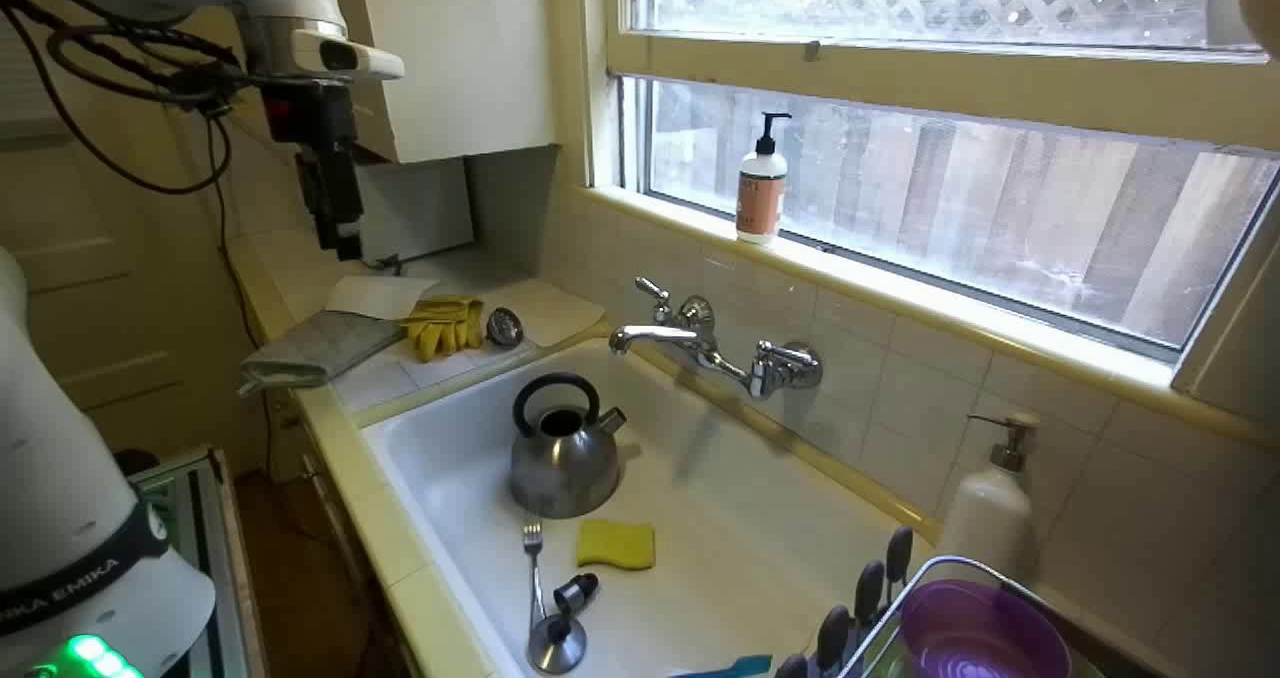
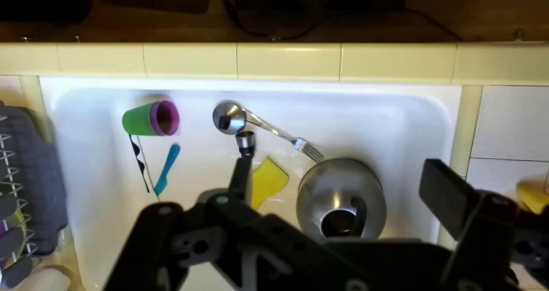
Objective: Take the purple bowl out of the plate rack and put it into the sink the turn on the water to the faucet and put water in it
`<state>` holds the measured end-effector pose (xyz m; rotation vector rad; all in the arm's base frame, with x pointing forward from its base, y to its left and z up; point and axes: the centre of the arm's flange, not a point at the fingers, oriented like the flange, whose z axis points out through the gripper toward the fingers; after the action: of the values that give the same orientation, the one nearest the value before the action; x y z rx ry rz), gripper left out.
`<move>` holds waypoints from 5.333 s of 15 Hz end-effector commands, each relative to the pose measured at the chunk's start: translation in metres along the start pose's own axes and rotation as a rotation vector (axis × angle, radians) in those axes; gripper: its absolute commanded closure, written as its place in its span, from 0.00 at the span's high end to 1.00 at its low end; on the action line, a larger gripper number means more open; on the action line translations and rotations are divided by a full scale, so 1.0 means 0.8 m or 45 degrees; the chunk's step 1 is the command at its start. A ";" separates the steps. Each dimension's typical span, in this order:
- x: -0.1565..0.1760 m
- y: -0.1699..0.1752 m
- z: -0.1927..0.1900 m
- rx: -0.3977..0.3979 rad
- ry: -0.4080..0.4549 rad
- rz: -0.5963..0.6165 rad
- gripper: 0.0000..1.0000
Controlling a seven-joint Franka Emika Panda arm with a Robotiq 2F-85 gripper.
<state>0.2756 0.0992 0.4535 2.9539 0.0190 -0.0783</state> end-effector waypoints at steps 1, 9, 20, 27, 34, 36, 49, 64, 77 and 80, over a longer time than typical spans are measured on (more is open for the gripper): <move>0.000 0.000 0.000 0.000 0.000 0.000 1.00; 0.001 0.085 0.040 -0.109 -0.016 0.311 1.00; -0.015 0.408 0.084 -0.183 0.265 1.056 1.00; -0.034 0.434 0.091 -0.134 0.301 1.174 1.00; -0.010 0.469 0.117 -0.137 0.450 1.158 1.00; 0.008 0.501 0.130 -0.065 0.578 1.182 1.00; 0.119 0.616 0.175 0.243 0.673 1.114 1.00; 0.144 0.657 0.274 0.057 0.565 1.254 1.00; 0.234 0.712 0.365 0.064 0.453 1.146 1.00; 0.244 0.716 0.378 0.062 0.444 1.144 1.00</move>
<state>0.4512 -0.5042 0.2638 2.6878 -1.2247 0.5620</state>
